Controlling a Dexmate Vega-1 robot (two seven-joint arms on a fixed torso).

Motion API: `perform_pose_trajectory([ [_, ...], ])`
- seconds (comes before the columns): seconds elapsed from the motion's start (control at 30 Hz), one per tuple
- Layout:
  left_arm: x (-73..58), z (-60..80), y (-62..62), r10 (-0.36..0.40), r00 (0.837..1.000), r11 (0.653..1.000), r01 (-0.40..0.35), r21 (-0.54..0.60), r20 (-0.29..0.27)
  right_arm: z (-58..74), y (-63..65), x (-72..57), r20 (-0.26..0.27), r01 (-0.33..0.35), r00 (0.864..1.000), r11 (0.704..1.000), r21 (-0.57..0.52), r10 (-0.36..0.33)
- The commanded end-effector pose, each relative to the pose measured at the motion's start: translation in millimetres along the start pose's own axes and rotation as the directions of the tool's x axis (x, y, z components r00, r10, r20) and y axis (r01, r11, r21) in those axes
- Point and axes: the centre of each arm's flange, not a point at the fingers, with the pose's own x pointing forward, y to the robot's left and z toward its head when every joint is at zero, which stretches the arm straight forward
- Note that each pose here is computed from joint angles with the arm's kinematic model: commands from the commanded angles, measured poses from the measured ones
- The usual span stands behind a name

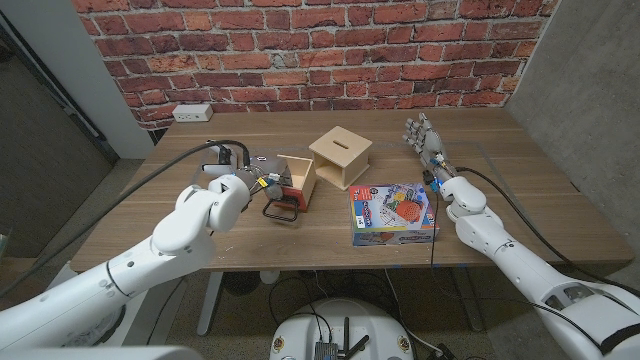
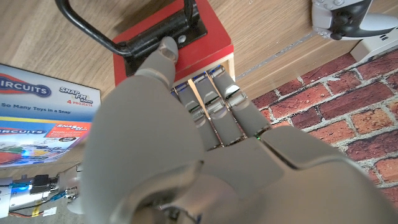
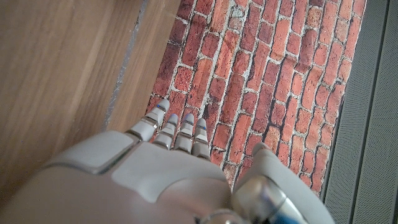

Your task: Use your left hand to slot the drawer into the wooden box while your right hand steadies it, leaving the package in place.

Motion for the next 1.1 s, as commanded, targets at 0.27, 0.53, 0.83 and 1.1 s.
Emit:
perform_pose_trajectory([
  [0.27, 8.3, 0.9, 6.4, -0.039, 0.993, 0.999, 0.039, 0.000, 0.113, 16.2, 0.8, -1.4, 0.016, -0.032, 0.999, 0.998, -0.052, 0.032],
  [0.53, 12.8, 0.6, 8.9, -0.059, 0.987, 0.998, 0.057, 0.013, 0.152, 20.9, -0.3, -5.0, 0.012, -0.043, 0.999, 0.996, -0.077, 0.044],
  [0.83, 16.0, 1.3, 12.4, -0.082, 0.979, 0.996, 0.076, 0.034, 0.186, 28.5, 1.4, -7.2, 0.008, -0.077, 0.997, 0.989, -0.128, 0.078],
  [1.1, 20.6, 1.8, 15.0, -0.095, 0.972, 0.995, 0.086, 0.052, 0.216, 38.9, 5.5, -6.9, 0.005, -0.121, 0.992, 0.974, -0.193, 0.124],
])
